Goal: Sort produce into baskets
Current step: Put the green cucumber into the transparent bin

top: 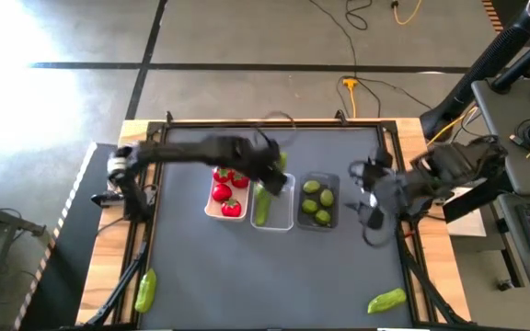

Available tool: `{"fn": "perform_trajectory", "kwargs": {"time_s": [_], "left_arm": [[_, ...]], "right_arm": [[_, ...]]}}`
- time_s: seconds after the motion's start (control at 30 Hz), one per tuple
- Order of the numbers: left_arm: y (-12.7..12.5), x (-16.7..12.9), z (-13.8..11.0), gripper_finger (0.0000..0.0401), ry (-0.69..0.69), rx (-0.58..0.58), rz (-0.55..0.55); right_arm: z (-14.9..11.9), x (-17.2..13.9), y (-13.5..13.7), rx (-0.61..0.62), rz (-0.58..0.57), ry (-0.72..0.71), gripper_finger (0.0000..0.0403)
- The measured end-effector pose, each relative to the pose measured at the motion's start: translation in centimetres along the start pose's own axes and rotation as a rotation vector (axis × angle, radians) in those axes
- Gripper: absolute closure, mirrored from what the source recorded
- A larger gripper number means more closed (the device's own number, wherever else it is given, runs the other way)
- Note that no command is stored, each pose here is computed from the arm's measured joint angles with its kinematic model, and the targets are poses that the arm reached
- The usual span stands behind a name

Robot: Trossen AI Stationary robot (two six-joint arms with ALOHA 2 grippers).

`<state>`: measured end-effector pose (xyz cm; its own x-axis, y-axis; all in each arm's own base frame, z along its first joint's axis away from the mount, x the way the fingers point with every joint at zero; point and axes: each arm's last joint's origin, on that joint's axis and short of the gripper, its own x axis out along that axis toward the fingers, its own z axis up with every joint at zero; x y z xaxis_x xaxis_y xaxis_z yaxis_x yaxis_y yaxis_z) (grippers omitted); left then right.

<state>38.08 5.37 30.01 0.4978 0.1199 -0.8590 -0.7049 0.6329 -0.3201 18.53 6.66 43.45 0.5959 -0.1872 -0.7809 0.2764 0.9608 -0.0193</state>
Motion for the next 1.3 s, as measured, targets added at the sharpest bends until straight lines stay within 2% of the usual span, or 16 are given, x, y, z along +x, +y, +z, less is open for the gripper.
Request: {"fn": "perform_trajectory", "kwargs": {"time_s": [0.1,0.17,0.3,0.37,0.43,0.6,0.83,1.03,1.17,1.3], "left_arm": [[-3.9,2.1,-0.9,0.03,-0.018,-0.085,0.011],[-5.2,4.2,-1.1,0.03,0.01,-0.133,0.047],[-5.6,8.2,-1.5,0.03,0.106,-0.2,0.2],[-5.2,8.9,-1.7,0.03,0.159,-0.217,0.301],[-5.0,9.2,-1.8,0.03,0.184,-0.238,0.349],[-5.8,9.9,-1.7,0.0297,0.195,-0.309,0.298],[-5.3,10.6,-2.3,0.0285,0.234,-0.35,0.318],[-5.5,11.7,-2.1,0.0271,0.22,-0.36,0.237],[-5.8,11.6,-1.8,0.0239,0.202,-0.367,0.205],[-5.9,11.1,-1.7,0.0198,0.211,-0.365,0.219]], "right_arm": [[-1.4,-0.4,1.8,-0.051,0.05,0.019,0.0035],[-2.4,-0.7,3.1,-0.074,0.078,0.022,0.0035],[-4.7,-1.5,5.2,-0.05,0.144,0.051,0.0035],[-6.0,-2.0,6.3,-0.02,0.177,0.069,0.0035],[-7.6,-2.5,7.4,0.009,0.202,0.083,0.0035],[-11.0,-2.9,9.6,0.061,0.188,0.05,0.0035],[-13.2,-2.3,11.3,0.091,0.155,0.069,0.0035],[-14.6,-1.4,13.3,-0.012,0.139,0.131,0.0035],[-15.6,-0.6,15.0,-0.11,0.182,0.284,0.0035],[-16.3,0.2,16.5,-0.157,0.2,0.329,0.0035]]}}
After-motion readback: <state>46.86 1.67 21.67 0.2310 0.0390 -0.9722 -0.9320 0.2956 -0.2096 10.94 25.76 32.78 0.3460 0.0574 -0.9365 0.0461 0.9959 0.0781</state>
